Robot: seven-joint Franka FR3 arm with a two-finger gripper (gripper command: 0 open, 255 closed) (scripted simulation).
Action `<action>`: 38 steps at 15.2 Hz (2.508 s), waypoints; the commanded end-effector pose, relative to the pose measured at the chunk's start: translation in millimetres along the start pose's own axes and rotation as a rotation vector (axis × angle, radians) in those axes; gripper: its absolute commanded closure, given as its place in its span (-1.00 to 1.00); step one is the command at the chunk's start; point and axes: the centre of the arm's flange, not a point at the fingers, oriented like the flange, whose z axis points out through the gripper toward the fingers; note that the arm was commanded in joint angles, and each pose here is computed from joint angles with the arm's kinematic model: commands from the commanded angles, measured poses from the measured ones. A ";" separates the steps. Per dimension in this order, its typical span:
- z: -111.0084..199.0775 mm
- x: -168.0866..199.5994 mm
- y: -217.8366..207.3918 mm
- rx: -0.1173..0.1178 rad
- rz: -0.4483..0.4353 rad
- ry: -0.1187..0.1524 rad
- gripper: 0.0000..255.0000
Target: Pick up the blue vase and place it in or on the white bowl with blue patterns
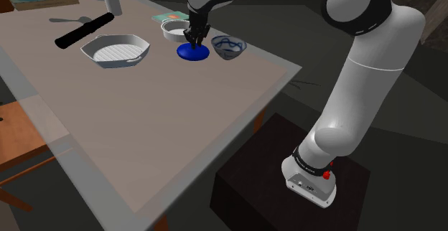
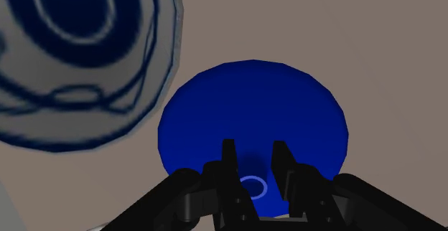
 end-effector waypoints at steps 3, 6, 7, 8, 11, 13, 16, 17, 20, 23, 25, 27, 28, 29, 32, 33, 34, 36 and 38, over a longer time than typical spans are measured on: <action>-10.0 1.6 0.8 0.000 0.000 -0.001 1.00; -25.6 4.3 2.0 0.000 0.000 -0.001 1.00; -30.8 5.1 2.4 0.000 0.000 -0.001 1.00; -35.9 6.0 2.8 0.000 0.000 -0.001 1.00; -51.5 8.6 4.0 0.000 0.000 -0.001 1.00; -61.9 10.4 4.7 0.000 0.000 -0.001 1.00; -77.5 13.0 5.9 0.000 0.000 -0.001 1.00; -82.7 13.8 6.3 0.000 0.000 -0.001 1.00; -98.3 16.4 7.5 0.000 0.000 -0.001 1.00; -113.8 19.0 8.7 0.000 0.000 -0.001 1.00; -124.2 20.8 9.4 0.000 0.000 -0.001 1.00; -134.6 22.5 10.2 0.000 0.000 -0.001 1.00; -139.8 23.4 10.6 0.000 0.000 -0.001 1.00; -145.0 24.3 11.0 0.000 0.000 -0.001 1.00; -155.5 9.4 31.4 0.000 0.000 -0.001 1.00; -159.1 1.6 41.5 0.000 0.000 -0.001 1.00; -162.7 -6.1 51.6 0.000 0.000 -0.001 1.00; -169.8 -21.6 71.7 0.000 0.000 -0.001 1.00; -177.0 -37.0 91.9 0.000 0.000 -0.001 1.00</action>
